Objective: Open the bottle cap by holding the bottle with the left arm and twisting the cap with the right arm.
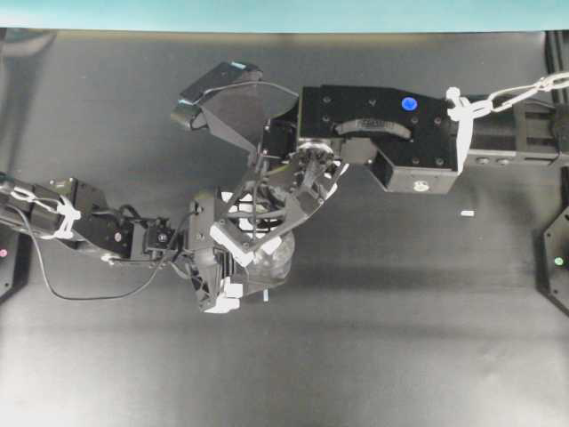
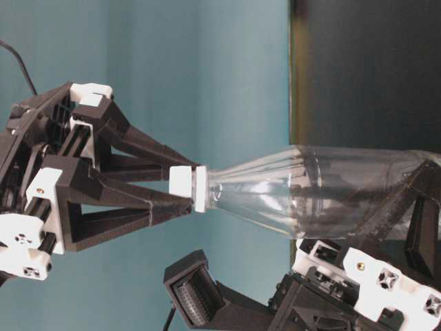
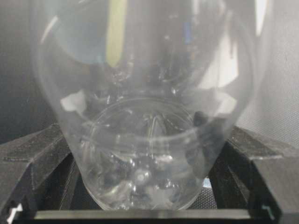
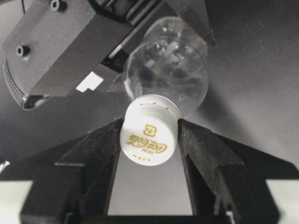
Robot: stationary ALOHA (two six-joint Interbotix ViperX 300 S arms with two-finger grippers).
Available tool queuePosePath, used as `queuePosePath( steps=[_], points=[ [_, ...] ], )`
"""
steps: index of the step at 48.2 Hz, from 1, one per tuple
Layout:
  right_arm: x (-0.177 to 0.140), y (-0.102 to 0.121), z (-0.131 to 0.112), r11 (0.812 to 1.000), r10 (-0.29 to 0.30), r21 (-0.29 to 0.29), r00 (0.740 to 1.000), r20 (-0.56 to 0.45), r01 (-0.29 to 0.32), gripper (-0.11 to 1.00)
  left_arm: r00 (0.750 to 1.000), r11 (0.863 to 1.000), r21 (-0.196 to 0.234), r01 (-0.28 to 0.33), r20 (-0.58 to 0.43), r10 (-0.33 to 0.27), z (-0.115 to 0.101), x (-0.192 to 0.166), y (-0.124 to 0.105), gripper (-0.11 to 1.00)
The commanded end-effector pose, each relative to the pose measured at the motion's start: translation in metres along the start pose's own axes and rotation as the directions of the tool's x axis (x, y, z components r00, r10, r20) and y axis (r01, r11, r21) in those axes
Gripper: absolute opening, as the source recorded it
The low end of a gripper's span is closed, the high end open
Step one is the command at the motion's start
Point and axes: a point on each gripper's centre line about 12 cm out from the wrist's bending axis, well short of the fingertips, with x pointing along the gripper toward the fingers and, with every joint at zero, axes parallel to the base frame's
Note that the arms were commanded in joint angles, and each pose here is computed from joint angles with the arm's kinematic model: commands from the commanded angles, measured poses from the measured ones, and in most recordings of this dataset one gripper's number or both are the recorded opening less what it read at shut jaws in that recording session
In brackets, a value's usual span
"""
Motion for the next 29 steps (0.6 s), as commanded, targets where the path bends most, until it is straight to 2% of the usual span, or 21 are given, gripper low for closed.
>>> queuePosePath(
  steps=[1,11,15,17,20,22,29],
  points=[
    [-0.0029,0.0014,-0.0006,1.000,0.004,-0.023,1.000,-0.001,-0.004,0.38,1.000,1.000,0.005,0.006,0.015,-0.006,0.0049,0.0016,-0.0015,0.87],
    [-0.0027,0.0013,-0.0013,0.999,-0.002,-0.044,1.000,-0.013,0.001,0.38,1.000,1.000,0.005,0.004,0.014,-0.004,0.0044,0.0013,-0.0009,0.87],
    [-0.0041,0.0017,0.0000,0.996,0.003,-0.092,1.000,-0.006,-0.004,0.38,1.000,1.000,0.005,0.004,0.014,-0.004,0.0044,0.0013,-0.0009,0.87],
    [-0.0043,0.0022,0.0006,0.990,0.005,-0.138,1.000,-0.004,-0.006,0.38,1.000,1.000,0.004,0.003,0.014,-0.003,0.0043,0.0017,-0.0003,0.87],
    [-0.0041,0.0028,0.0014,0.977,0.006,-0.214,1.000,-0.003,-0.006,0.38,1.000,1.000,0.004,0.001,0.011,-0.001,0.0037,0.0014,0.0003,0.87],
    [-0.0061,0.0051,0.0024,0.960,0.012,-0.281,1.000,0.002,-0.011,0.38,1.000,1.000,0.004,0.001,0.014,-0.001,0.0043,0.0017,0.0003,0.87],
    [-0.0085,0.0098,0.0075,0.903,0.023,-0.430,1.000,0.014,-0.015,0.38,1.000,1.000,0.003,0.003,0.015,-0.003,0.0049,0.0016,-0.0008,0.87]
  ],
)
